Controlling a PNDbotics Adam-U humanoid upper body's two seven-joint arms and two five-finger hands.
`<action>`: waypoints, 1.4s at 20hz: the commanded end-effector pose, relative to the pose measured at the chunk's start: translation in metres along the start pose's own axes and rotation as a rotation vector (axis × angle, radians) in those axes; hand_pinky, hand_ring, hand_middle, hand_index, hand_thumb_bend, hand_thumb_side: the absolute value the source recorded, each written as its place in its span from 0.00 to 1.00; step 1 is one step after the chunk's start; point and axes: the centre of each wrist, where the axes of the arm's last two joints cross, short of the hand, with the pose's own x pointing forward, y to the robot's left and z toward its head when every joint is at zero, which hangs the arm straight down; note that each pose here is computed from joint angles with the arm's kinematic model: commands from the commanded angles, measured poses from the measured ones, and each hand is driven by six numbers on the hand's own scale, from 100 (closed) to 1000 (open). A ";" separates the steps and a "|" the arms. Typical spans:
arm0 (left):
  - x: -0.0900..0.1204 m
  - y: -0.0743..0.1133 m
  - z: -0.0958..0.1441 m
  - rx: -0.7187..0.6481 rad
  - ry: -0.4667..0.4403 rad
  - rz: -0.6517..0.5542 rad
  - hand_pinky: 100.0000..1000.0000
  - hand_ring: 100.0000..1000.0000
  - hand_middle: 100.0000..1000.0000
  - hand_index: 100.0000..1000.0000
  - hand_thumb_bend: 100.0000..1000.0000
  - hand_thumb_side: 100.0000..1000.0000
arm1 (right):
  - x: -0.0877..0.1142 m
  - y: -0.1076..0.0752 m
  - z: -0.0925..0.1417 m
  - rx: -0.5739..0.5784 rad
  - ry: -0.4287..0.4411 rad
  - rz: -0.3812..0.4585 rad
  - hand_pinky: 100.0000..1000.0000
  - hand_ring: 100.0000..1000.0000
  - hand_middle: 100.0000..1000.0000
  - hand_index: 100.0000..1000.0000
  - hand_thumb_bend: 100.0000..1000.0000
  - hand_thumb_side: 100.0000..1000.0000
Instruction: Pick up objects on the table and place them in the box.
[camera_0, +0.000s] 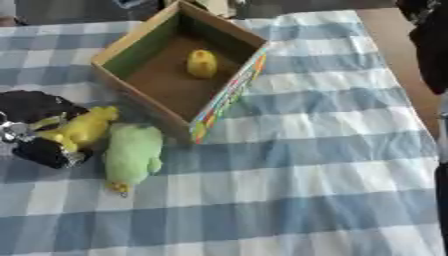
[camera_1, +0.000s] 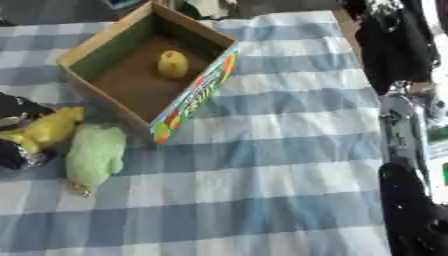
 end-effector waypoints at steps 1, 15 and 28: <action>-0.004 0.005 0.003 0.033 0.033 -0.003 0.53 0.74 0.67 0.85 0.04 0.56 | 0.008 -0.002 -0.003 0.002 -0.022 0.020 0.81 0.78 0.43 0.81 0.00 0.43; 0.000 0.032 0.021 0.207 0.088 0.000 0.34 0.56 0.51 0.72 0.00 0.16 | 0.007 -0.003 -0.002 -0.004 -0.018 0.021 0.81 0.78 0.43 0.81 0.00 0.43; 0.011 0.103 0.079 0.522 0.061 -0.019 0.25 0.49 0.43 0.64 0.00 0.22 | 0.007 -0.004 -0.001 -0.005 -0.010 0.028 0.81 0.78 0.43 0.81 0.00 0.44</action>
